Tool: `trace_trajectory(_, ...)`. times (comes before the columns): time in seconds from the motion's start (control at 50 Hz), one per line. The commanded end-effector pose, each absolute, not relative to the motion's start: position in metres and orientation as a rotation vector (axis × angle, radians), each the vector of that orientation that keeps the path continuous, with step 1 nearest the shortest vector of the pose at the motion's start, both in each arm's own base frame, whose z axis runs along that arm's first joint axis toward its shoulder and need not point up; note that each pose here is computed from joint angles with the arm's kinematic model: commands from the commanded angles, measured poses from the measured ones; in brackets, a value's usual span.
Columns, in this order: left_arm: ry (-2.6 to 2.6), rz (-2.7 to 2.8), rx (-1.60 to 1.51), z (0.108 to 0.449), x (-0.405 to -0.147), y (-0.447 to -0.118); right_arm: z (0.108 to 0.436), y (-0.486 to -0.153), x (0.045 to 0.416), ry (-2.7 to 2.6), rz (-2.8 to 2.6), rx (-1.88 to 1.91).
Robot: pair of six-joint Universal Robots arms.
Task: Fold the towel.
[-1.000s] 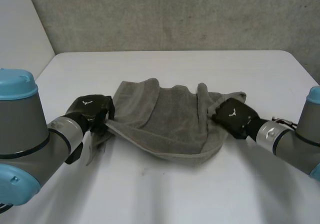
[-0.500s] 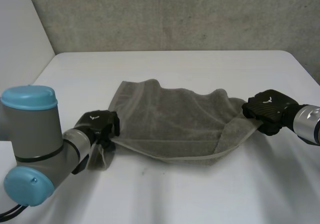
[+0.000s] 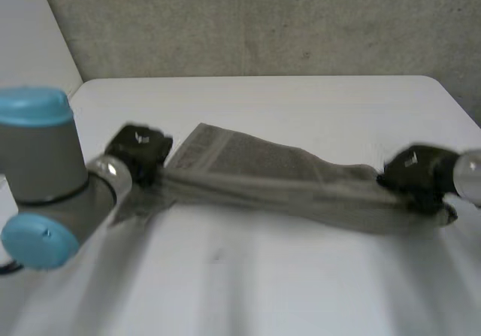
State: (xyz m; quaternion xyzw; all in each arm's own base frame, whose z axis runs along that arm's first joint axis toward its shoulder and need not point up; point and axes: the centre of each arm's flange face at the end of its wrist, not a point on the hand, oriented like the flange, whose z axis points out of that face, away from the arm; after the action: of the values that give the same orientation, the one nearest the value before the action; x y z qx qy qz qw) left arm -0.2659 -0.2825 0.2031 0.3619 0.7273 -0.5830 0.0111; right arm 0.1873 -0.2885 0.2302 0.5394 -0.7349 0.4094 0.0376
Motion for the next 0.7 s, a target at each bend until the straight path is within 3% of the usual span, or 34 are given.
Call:
trace_trajectory(0.02, 1.863, -2.148, 0.998, 0.293, -0.287, -0.342, 0.301, -0.345, 0.231, -1.768, 1.861, 1.403)
trace_trajectory(0.04, 1.759, -2.25, 0.915, 0.324, -0.29, -0.352, 0.325, -0.354, 0.236, -1.65, 2.022, 1.292)
trace_trajectory(0.06, 1.758, -2.251, 0.915, 0.324, -0.29, -0.352, 0.325, -0.354, 0.236, -1.649, 2.024, 1.291)
trace_trajectory(0.1, 1.563, -2.444, 0.762, 0.385, -0.29, -0.356, 0.368, -0.365, 0.239, -1.425, 2.32, 1.051)
trace_trajectory(0.12, 1.562, -2.445, 0.761, 0.385, -0.29, -0.356, 0.369, -0.365, 0.239, -1.424, 2.321, 1.05)
trace_trajectory(0.16, 1.437, -2.595, 0.629, 0.424, -0.286, -0.356, 0.386, -0.361, 0.237, -1.338, 2.443, 0.961)
trace_trajectory(0.28, 1.525, -2.644, 0.568, 0.418, -0.279, -0.362, 0.364, -0.357, 0.238, -1.456, 2.386, 1.012)
trace_trajectory(0.36, 1.787, -2.497, 0.623, 0.359, -0.276, -0.37, 0.323, -0.352, 0.239, -1.667, 2.26, 1.118)
trace_trajectory(0.38, 1.788, -2.497, 0.623, 0.358, -0.276, -0.37, 0.323, -0.352, 0.239, -1.668, 2.259, 1.119)
trace_trajectory(0.42, 1.983, -2.319, 0.692, 0.303, -0.27, -0.367, 0.29, -0.35, 0.24, -1.801, 2.158, 1.188)
trace_trajectory(0.44, 1.984, -2.318, 0.692, 0.303, -0.27, -0.367, 0.29, -0.35, 0.24, -1.802, 2.158, 1.189)
trace_trajectory(0.48, 2.156, -2.134, 0.755, 0.25, -0.265, -0.355, 0.249, -0.341, 0.249, -1.94, 2.044, 1.292)
trace_trajectory(0.5, 2.157, -2.133, 0.755, 0.25, -0.265, -0.354, 0.248, -0.341, 0.249, -1.941, 2.043, 1.293)
trace_trajectory(0.54, 2.296, -1.963, 0.812, 0.206, -0.26, -0.338, 0.202, -0.33, 0.251, -2.101, 1.864, 1.397)
trace_trajectory(0.64, 2.419, -1.797, 0.871, 0.168, -0.254, -0.314, 0.16, -0.31, 0.246, -2.269, 1.585, 1.529)
trace_trajectory(0.7, 2.446, -1.756, 0.888, 0.159, -0.252, -0.304, 0.157, -0.299, 0.242, -2.355, 1.485, 1.554)
